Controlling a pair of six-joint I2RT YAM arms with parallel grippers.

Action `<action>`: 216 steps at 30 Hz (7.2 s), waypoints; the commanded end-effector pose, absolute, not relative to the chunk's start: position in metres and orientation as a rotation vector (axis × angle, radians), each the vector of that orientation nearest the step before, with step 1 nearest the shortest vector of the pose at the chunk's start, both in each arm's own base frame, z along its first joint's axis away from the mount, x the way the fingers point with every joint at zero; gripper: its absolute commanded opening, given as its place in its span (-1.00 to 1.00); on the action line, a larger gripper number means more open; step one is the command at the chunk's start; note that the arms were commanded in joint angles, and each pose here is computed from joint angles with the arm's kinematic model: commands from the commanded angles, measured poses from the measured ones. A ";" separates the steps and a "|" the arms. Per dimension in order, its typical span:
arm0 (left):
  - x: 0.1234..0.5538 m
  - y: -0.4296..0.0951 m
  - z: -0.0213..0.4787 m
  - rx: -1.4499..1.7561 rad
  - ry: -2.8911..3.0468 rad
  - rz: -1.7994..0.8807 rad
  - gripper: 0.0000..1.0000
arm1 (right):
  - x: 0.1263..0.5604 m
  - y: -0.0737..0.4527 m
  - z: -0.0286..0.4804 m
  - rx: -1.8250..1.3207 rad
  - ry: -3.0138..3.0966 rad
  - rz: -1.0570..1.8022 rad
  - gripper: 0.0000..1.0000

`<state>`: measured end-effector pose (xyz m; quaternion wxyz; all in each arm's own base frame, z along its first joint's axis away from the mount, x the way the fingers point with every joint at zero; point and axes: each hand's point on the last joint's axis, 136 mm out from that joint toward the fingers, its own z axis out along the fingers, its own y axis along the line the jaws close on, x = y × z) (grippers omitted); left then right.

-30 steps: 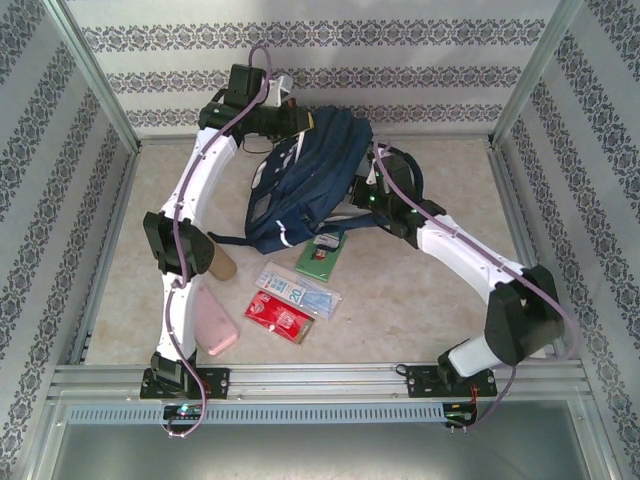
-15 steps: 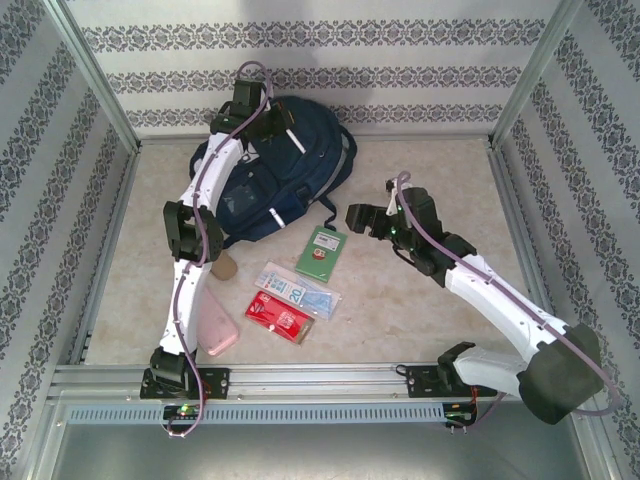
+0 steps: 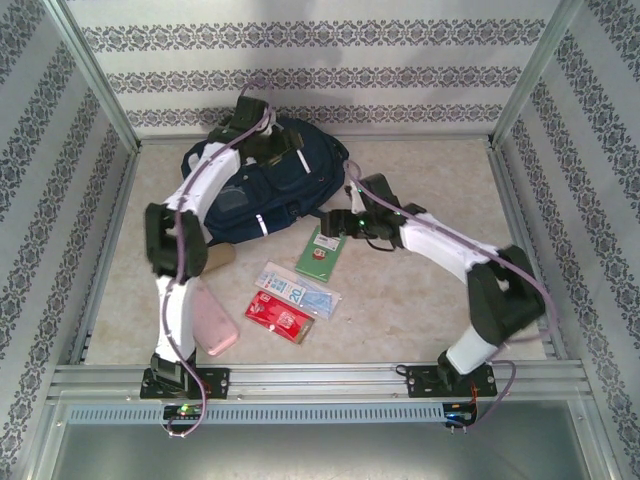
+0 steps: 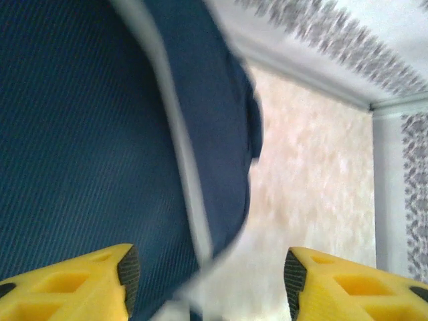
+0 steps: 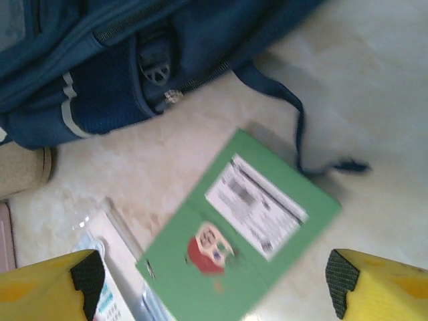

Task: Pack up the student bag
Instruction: Place the student bag at the top-center of the table, then pick up the book from the center of the table.

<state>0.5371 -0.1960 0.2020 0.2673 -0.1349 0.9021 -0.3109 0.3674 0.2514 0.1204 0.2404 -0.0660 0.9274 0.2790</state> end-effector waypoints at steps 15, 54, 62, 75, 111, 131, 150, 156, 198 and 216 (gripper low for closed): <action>0.359 -0.217 0.148 -0.650 2.353 -1.113 0.24 | 0.417 0.309 0.055 -0.380 2.682 0.792 0.61; 0.319 -0.255 0.033 -0.665 2.602 -1.091 0.09 | 0.341 0.267 0.061 -0.256 2.704 1.077 0.35; 0.320 -0.255 0.030 -0.624 2.621 -1.049 0.08 | 0.332 0.268 0.085 -0.254 2.695 1.187 0.10; 0.321 -0.255 0.036 -0.571 2.624 -1.026 0.09 | 0.328 0.264 0.074 -0.196 2.764 1.211 -0.88; 0.347 -0.266 0.061 -0.692 2.411 -1.406 0.01 | 0.360 0.250 0.093 0.299 2.408 1.846 -1.00; 0.356 -0.259 0.123 -0.611 2.278 -1.435 -0.85 | 0.346 0.212 0.062 0.285 2.625 1.322 0.50; 0.320 -0.264 0.281 0.131 2.154 -1.172 -1.00 | 0.324 0.191 0.156 0.244 2.397 1.244 0.90; 0.299 -0.264 0.295 0.561 2.069 -0.578 -1.00 | 0.308 0.157 0.190 0.337 2.381 1.001 0.85; 0.205 -0.324 0.257 1.488 1.279 0.153 -1.00 | 0.283 0.251 0.227 0.807 2.242 1.684 -0.26; 0.261 -0.331 0.278 1.202 1.672 -0.253 0.51 | 0.304 0.117 0.229 0.731 2.118 0.980 -1.00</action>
